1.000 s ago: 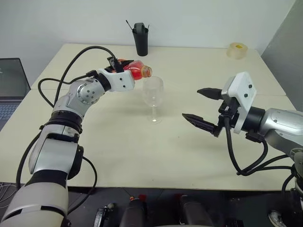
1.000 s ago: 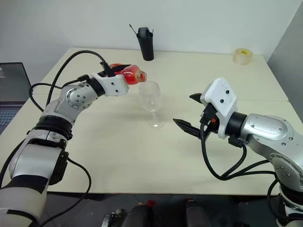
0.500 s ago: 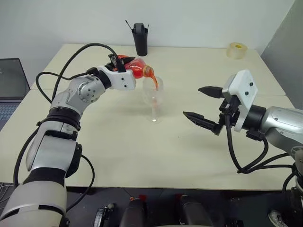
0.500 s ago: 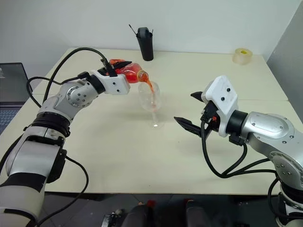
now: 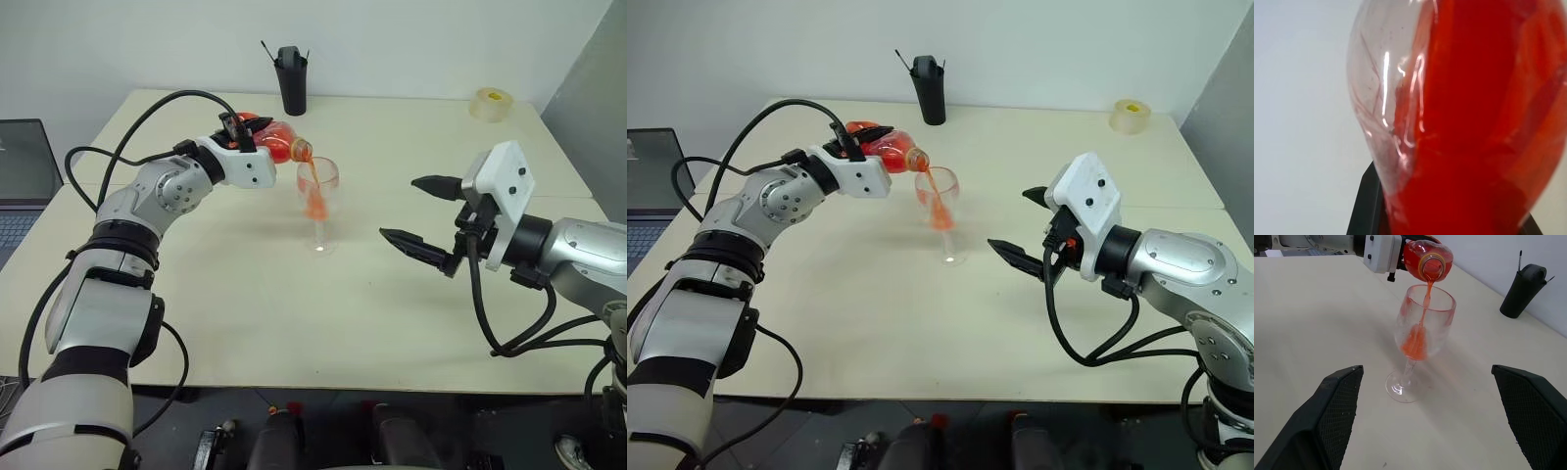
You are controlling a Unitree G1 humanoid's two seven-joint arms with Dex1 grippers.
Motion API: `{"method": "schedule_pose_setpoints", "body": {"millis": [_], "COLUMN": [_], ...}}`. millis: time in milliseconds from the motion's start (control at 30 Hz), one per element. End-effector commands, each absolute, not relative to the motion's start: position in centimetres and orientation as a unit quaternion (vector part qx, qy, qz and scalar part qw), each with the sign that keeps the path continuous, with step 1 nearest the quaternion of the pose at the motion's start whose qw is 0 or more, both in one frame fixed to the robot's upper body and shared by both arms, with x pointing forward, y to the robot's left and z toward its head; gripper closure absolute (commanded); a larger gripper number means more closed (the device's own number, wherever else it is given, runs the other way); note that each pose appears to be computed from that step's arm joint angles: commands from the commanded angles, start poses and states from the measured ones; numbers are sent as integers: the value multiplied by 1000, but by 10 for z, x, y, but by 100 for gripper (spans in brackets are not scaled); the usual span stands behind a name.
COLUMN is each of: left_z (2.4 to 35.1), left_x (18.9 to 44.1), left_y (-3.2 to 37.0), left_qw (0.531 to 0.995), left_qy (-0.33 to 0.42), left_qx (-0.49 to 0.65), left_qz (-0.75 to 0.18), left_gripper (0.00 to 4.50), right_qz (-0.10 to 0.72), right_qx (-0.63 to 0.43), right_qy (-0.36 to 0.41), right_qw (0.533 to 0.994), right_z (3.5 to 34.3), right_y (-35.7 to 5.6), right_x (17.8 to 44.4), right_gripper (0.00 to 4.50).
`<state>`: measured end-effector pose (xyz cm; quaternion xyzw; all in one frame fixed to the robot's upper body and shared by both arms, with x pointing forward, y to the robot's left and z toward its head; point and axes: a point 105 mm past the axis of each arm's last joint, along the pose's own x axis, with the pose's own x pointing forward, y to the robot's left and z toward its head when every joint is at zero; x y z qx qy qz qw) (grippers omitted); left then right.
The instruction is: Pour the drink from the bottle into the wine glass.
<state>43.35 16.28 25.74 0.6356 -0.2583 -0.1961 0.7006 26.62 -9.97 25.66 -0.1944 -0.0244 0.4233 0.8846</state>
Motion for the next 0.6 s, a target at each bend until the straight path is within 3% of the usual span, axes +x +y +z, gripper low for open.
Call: {"method": "schedule_pose_setpoints", "body": {"millis": [33,600], "left_z": [289,291], "left_x": [429,426], "left_y": [162,166], "left_qw": [690,667], "left_qy": [-300,-308], "left_qx": [637,659], "left_qz": [-167,-159], "left_gripper": [358,358], "right_qz": [421,430], "right_qx": [-207,-209], "right_qy": [-48,-50], "right_qw": [882,877], "right_z": [266,266], "right_y": [-100,-98], "right_x": [265,268], "right_gripper": [0,0]}}
